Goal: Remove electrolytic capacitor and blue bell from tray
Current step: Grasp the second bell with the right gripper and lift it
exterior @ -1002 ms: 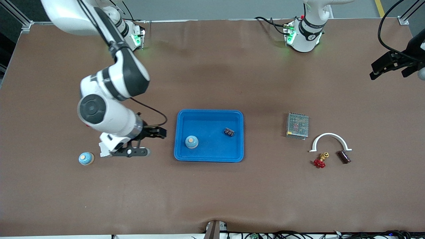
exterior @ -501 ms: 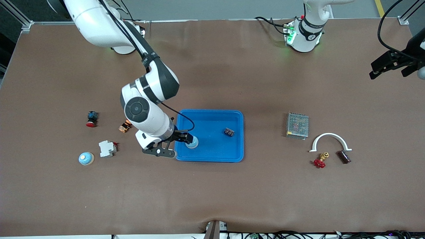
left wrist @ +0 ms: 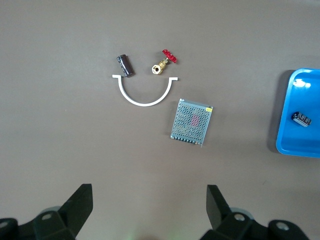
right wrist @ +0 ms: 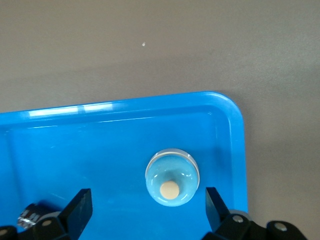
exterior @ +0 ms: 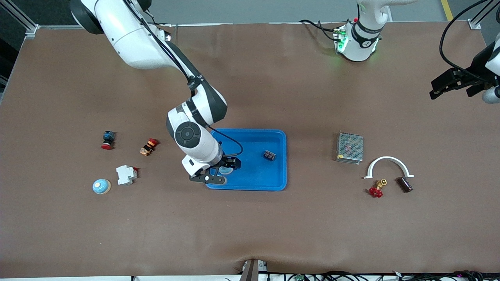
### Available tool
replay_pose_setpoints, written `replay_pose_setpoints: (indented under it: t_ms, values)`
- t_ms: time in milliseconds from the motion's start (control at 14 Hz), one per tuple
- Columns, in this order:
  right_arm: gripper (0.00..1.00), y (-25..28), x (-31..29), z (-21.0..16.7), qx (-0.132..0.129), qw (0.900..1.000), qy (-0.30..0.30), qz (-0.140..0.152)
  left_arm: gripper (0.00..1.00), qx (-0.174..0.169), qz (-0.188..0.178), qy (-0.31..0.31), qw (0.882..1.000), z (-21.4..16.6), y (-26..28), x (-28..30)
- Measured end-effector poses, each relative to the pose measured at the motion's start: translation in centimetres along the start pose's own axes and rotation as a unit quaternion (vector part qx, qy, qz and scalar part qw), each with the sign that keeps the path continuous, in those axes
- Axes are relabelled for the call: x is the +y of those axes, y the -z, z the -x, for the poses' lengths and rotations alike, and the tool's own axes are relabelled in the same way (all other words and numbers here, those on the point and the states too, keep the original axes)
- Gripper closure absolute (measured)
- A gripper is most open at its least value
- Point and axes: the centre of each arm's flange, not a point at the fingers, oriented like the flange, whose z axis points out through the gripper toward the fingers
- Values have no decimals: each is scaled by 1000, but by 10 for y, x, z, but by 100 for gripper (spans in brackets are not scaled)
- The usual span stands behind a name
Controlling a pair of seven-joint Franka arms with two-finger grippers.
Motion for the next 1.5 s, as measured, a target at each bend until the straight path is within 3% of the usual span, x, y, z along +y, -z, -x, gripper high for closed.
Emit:
replay_pose_setpoints:
  t_ms: [286, 1217, 1503]
  values:
    - [0, -21, 9, 2, 19, 999, 33, 39, 0, 1, 0, 1, 1000, 0, 1, -1]
    - [0, -65, 2, 11, 33, 998, 48, 28, 0, -1, 0, 2, 1000, 0, 0, -2]
    - [0, -74, 2, 15, 33, 997, 59, 38, 0, -4, -2, -2, 1000, 1, -3, 2]
